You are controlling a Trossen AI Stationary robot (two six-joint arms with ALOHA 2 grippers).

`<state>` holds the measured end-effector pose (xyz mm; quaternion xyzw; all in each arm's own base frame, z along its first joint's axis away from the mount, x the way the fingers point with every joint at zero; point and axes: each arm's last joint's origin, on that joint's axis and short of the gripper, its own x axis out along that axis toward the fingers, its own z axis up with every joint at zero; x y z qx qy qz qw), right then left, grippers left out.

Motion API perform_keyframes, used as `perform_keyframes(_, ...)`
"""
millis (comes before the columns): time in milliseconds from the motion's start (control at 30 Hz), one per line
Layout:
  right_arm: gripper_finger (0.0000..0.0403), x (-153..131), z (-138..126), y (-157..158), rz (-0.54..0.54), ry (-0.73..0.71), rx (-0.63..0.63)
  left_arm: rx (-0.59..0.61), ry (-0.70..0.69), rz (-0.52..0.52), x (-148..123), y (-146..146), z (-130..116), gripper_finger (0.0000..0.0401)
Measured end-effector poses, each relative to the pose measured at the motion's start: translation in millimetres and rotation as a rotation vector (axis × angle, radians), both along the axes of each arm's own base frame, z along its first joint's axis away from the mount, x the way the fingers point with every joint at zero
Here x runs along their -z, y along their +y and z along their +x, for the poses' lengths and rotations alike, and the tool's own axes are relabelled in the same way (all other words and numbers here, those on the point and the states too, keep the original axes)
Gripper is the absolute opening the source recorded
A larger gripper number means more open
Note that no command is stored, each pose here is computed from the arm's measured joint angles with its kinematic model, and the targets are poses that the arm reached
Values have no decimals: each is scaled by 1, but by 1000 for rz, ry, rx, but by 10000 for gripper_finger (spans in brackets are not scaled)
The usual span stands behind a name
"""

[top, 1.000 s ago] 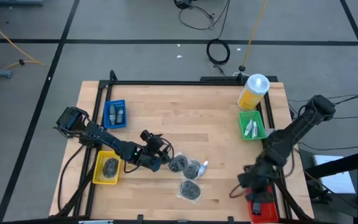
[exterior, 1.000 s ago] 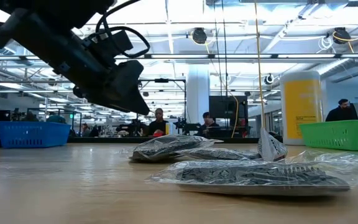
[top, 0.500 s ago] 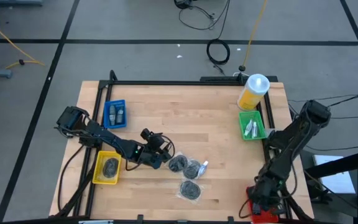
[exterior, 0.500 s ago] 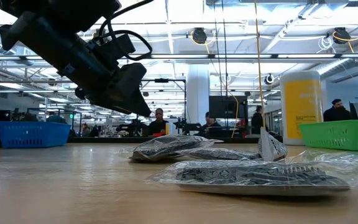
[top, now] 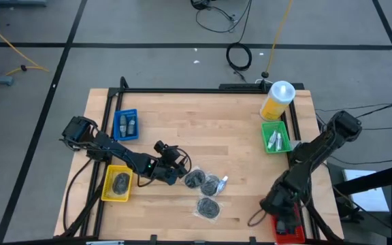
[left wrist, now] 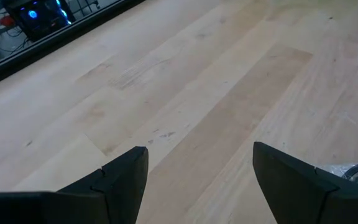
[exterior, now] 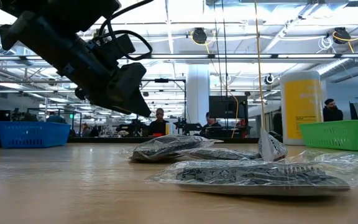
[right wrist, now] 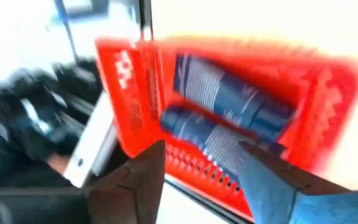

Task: Pick & Place Travel size toiletries
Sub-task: Put the black hairbrush into the yellow bin

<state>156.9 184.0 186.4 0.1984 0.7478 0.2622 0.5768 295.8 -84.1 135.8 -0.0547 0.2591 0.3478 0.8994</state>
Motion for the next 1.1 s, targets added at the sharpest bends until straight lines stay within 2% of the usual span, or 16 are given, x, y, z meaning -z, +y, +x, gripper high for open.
perform_keyframes(67, 192, -9, 7, -10, -3, -62, 74, 1, 0, 1, 0, 0, 0, 282)
perform_keyframes(167, 190, -22, 18, -26, -47, -300, 129, 13, 3, 12, -1, 0, 1, 282)
perform_keyframes(233, 185, -29, 27, -34, -143, -537, 128, 33, -7, 26, -3, -1, 3, 282)
perform_keyframes(333, 176, -33, 43, -43, -381, -906, 173, 70, -58, 45, -9, -3, 9, 282)
perform_keyframes(400, 171, -27, 51, -49, -502, -1076, 225, 107, -94, 52, -14, -5, 14, 282)
perform_keyframes(500, 165, -11, 61, -60, -557, -1268, 297, 198, -129, 35, -19, -9, 19, 282)
perform_keyframes(633, 162, 16, 61, -79, -440, -1424, 386, 348, -149, 6, -24, -14, 24, 282)
perform_keyframes(733, 162, 36, 54, -95, -373, -1498, 433, 417, -156, 7, -26, -18, 25, 282)
perform_keyframes(967, 164, 67, 45, -118, -442, -1487, 500, 480, -157, 55, -32, -27, 26, 282)
perform_keyframes(1100, 171, 78, 54, -122, -529, -1455, 481, 491, -112, 7, -41, -36, 32, 282)
